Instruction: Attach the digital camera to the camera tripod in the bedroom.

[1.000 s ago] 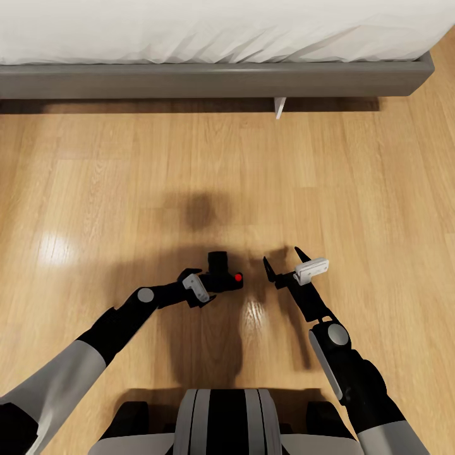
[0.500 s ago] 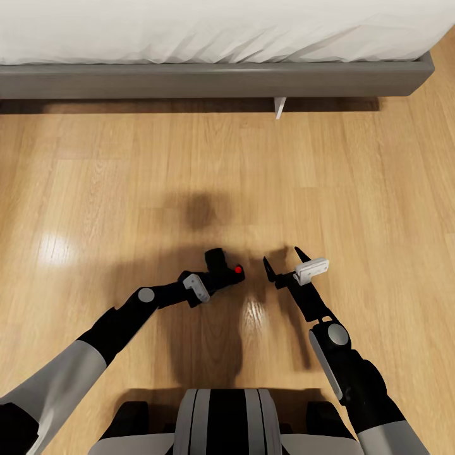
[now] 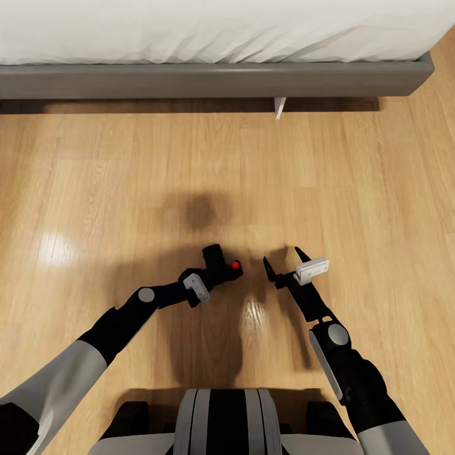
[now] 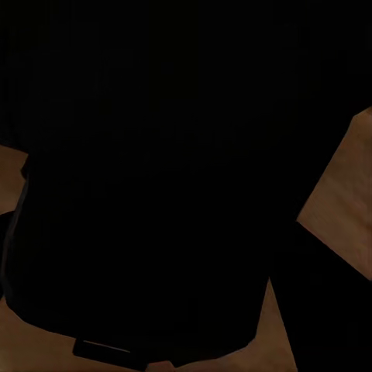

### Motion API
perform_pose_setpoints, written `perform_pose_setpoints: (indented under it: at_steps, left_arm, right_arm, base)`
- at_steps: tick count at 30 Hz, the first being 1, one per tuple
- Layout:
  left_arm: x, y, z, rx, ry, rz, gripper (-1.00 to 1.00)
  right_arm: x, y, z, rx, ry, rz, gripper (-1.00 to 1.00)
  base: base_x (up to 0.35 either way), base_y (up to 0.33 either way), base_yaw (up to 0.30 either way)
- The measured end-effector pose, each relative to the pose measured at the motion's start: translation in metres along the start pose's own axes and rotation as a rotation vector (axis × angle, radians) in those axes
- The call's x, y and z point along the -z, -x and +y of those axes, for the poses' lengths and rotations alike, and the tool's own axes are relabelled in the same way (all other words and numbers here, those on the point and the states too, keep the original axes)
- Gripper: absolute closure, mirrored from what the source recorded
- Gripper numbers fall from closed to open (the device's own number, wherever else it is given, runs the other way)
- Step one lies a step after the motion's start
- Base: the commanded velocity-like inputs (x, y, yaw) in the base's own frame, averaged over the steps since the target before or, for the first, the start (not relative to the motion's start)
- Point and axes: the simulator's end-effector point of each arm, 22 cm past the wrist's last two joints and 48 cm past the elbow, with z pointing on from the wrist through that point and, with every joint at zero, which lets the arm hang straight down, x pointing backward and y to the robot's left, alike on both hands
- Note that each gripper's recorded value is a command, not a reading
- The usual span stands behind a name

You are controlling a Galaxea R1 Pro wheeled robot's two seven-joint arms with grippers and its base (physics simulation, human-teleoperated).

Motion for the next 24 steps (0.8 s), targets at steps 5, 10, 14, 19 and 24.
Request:
perform_pose_setpoints:
  at_steps: [5,10,14,19,24]
  left_arm:
    - [0.0,0.0,0.0,-0.003,0.001,0.0,1.0]
    - [0.059,0.125,0.059,-0.13,0.135,-0.194,1.0]
    - [0.076,0.147,0.068,-0.151,0.151,-0.235,1.0]
    - [0.098,0.168,0.075,-0.18,0.164,-0.264,1.0]
    - [0.111,0.179,0.077,-0.171,0.172,-0.245,1.0]
  right_arm:
    - [0.0,0.0,0.0,0.0,0.0,0.0,-1.0]
    - [0.0,0.0,-0.004,0.0,-0.015,0.0,-1.0]
    - [0.0,0.0,-0.008,0.0,-0.032,0.0,-1.0]
    - [0.0,0.0,-0.011,0.0,-0.045,0.0,-1.0]
    - [0.0,0.0,-0.011,0.0,-0.049,0.0,-1.0]
  base:
    - [0.0,0.0,0.0]
    - [0.0,0.0,0.0]
    - [0.0,0.0,0.0]
    - [0.0,0.0,0.0]
    - [0.0,0.0,0.0]
